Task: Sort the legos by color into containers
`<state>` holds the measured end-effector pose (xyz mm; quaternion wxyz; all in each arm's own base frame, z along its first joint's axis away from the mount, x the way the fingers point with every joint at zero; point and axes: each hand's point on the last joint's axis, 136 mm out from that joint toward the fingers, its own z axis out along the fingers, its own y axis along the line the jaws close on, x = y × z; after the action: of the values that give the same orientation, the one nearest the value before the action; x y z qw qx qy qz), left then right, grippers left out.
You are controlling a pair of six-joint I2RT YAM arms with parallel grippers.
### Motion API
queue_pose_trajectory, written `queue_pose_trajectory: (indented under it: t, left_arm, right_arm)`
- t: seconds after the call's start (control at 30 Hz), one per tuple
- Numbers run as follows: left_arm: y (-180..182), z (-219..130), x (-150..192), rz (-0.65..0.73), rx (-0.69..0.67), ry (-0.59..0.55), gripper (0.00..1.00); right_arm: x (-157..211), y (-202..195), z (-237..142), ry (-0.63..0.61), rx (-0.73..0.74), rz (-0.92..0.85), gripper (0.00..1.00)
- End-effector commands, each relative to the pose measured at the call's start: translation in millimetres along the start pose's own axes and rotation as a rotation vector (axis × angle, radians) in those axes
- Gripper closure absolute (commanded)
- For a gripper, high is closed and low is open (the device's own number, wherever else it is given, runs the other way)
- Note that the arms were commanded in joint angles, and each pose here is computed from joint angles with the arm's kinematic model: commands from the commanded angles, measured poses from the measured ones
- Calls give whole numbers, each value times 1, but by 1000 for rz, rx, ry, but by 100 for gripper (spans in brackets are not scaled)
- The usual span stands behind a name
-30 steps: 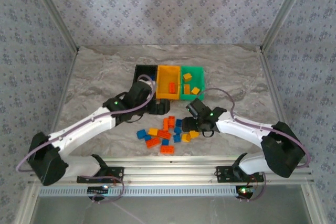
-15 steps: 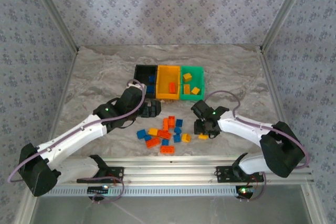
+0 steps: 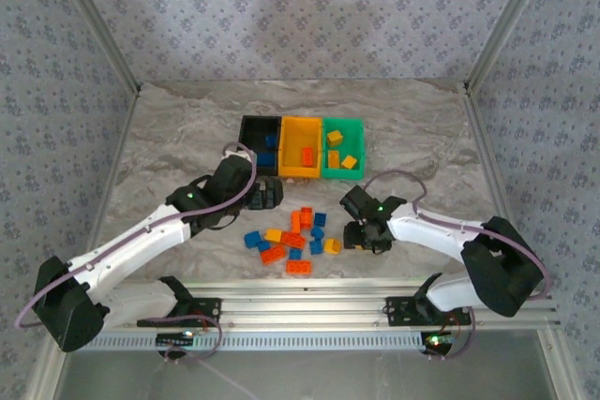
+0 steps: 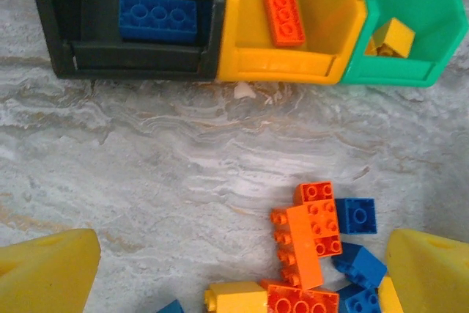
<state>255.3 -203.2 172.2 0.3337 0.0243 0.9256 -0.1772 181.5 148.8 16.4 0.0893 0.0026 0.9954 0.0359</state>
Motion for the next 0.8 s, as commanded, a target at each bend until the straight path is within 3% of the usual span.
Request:
queue_pose_trajectory:
  t: [0.0, 0.23, 0.47, 0.63, 0.77]
  left_arm:
    - [11, -2, 1, -22, -30, -4, 0]
    - [18, -3, 3, -32, -41, -8, 0]
    - [25, -3, 9, -32, -57, -6, 0]
    - [32, -6, 15, -48, -70, 0, 0]
    - [38, -10, 22, -67, -72, -2, 0]
  right_arm:
    - [5, 1, 1, 22, -6, 23, 44]
    - [-32, 18, -37, -79, -79, 7, 63]
    - [-133, 37, -91, -287, -156, 31, 65]
    - [-210, 44, -95, -386, -166, 88, 65]
    - [-251, 36, -78, -409, -99, 117, 64]
